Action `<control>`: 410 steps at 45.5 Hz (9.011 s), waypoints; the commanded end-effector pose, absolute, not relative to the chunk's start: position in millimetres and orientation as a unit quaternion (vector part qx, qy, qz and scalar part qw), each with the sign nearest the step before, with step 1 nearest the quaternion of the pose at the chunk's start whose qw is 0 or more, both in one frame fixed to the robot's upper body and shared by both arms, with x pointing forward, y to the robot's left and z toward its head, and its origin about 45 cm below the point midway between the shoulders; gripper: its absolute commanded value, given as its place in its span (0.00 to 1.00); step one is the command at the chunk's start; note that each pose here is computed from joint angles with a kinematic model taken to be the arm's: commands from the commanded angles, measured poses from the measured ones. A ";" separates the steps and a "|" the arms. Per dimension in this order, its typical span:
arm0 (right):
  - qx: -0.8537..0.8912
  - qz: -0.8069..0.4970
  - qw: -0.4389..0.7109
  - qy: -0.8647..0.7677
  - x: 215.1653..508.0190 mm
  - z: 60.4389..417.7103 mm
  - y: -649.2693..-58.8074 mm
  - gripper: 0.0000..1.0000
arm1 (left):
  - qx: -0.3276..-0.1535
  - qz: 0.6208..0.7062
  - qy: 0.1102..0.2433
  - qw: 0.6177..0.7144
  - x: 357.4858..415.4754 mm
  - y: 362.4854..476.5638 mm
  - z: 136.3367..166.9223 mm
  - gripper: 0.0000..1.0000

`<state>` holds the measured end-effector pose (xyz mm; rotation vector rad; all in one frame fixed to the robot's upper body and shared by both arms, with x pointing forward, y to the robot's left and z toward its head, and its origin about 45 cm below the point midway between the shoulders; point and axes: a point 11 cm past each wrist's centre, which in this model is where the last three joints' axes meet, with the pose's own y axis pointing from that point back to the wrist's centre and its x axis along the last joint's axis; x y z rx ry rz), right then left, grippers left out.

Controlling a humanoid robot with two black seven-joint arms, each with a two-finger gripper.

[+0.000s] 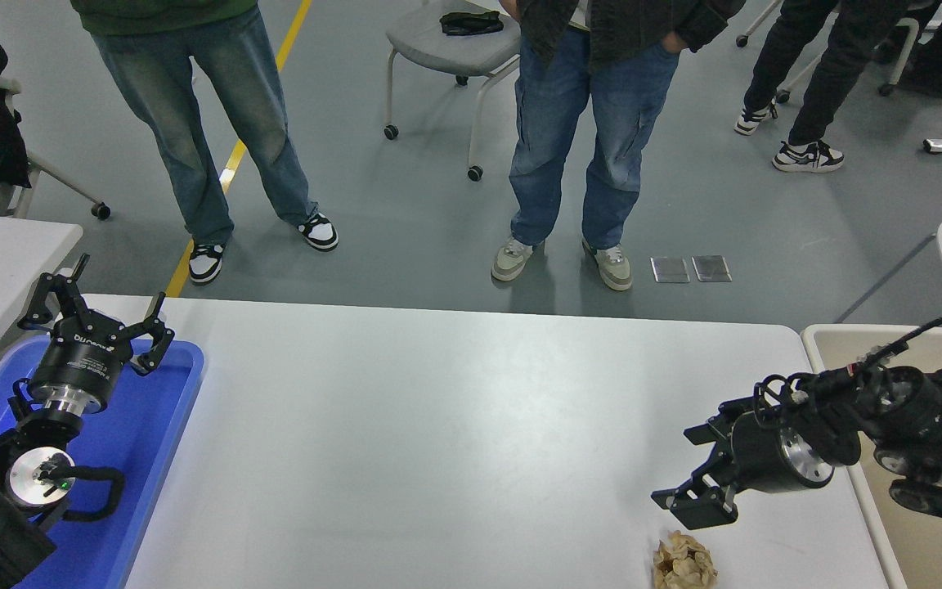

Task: Clean the table surface

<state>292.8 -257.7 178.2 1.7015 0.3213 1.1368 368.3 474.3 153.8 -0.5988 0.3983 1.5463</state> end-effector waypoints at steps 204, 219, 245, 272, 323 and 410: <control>0.784 0.403 0.459 -0.116 294.0 261.4 -307.2 0.00 | -0.264 0.683 0.176 0.658 367.7 474.4 153.2 1.00; 0.826 0.369 0.391 -0.171 321.9 349.6 -293.1 0.00 | -0.264 0.683 0.176 0.658 367.7 474.5 153.3 1.00; 0.833 0.272 0.310 -0.370 334.8 422.5 -387.1 0.00 | -0.265 0.683 0.175 0.658 368.2 474.4 153.9 1.00; 0.675 0.128 0.248 -0.683 346.6 377.4 -607.2 0.00 | -0.264 0.683 0.176 0.658 367.7 474.5 153.3 1.00; 0.483 -0.096 0.157 -0.856 304.6 134.0 -608.6 0.00 | -0.264 0.683 0.176 0.658 367.7 474.5 153.3 1.00; 0.409 -0.165 0.070 -0.895 308.2 86.5 -560.6 1.00 | -0.264 0.683 0.176 0.658 367.7 474.5 153.3 1.00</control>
